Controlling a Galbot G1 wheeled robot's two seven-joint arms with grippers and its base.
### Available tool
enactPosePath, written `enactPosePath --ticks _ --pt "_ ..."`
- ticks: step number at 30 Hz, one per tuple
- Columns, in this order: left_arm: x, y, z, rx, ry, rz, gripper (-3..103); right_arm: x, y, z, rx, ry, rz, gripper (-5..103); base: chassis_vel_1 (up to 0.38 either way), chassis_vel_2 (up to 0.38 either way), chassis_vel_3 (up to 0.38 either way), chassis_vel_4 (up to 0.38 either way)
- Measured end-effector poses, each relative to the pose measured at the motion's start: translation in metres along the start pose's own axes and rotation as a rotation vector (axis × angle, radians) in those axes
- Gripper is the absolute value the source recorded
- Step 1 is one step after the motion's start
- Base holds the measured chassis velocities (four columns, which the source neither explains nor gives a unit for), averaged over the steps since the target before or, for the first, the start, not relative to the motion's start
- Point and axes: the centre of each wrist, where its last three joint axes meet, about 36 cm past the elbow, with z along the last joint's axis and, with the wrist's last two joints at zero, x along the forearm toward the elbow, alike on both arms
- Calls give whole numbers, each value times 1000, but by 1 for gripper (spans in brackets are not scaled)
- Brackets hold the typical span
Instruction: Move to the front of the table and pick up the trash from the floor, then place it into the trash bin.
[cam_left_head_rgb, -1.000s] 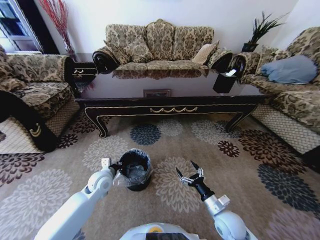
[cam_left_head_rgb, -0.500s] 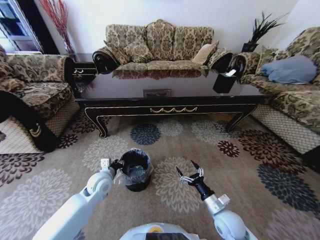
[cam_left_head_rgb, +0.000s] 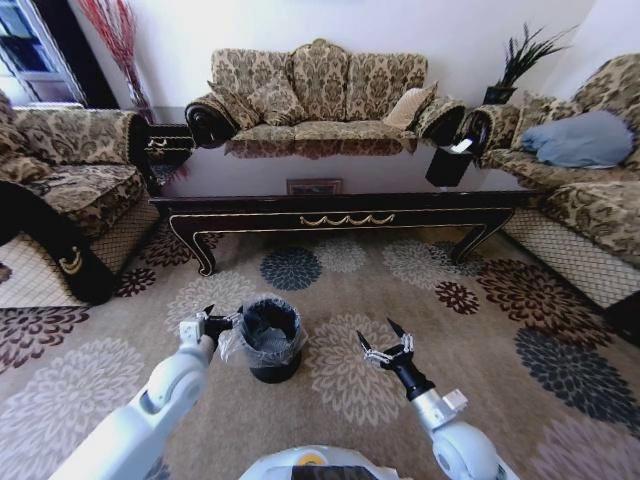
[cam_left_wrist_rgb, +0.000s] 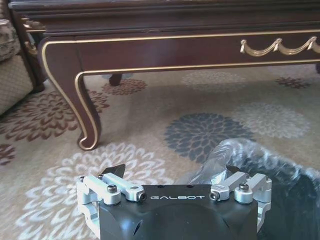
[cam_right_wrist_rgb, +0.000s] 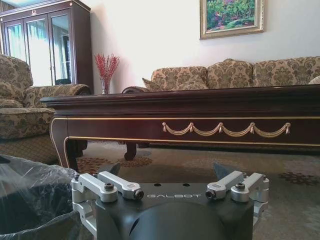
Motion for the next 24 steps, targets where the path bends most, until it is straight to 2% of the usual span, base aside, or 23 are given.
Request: enactPosePath --ticks 4,7,9,10,13,14,15,16,17,18,20,21,24 --pt "7 10 12 6 13 -47 100 4 0 -2 11 -6 -2 100 0 0 0 0" --pt "1 32 29 1 4 -125 100 9 2 -3 19 -10 -17 100 0 0 0 0" --pt "0 36 32 4 4 -133 100 9 2 -3 21 -10 -21 100 0 0 0 0" --pt "-3 41 36 27 7 -127 100 10 4 -3 24 -10 -27 100 0 0 0 0" --pt "-7 38 44 154 6 4 100 10 8 -3 25 -13 -41 100 0 0 0 0" --pt "-7 38 44 154 6 4 100 10 8 -3 25 -13 -41 100 0 0 0 0" --pt "-8 34 45 173 1 38 100 10 9 -4 24 -14 -43 100 0 0 0 0" --pt "-11 22 48 195 -18 118 100 11 11 -5 23 -15 -45 100 0 0 0 0" --pt "-12 13 50 206 -35 178 100 12 11 -6 23 -14 -46 100 0 0 0 0" --pt "-12 13 50 206 -35 178 100 12 11 -6 23 -14 -46 100 0 0 0 0" --pt "-12 5 50 215 -53 232 100 13 11 -7 25 -13 -45 100 0 0 0 0" --pt "-9 -7 47 221 -74 292 100 16 8 -9 32 -10 -38 100 0 0 0 0" --pt "-3 -12 42 208 -91 309 100 19 5 -10 40 -9 -29 100 0 0 0 0"
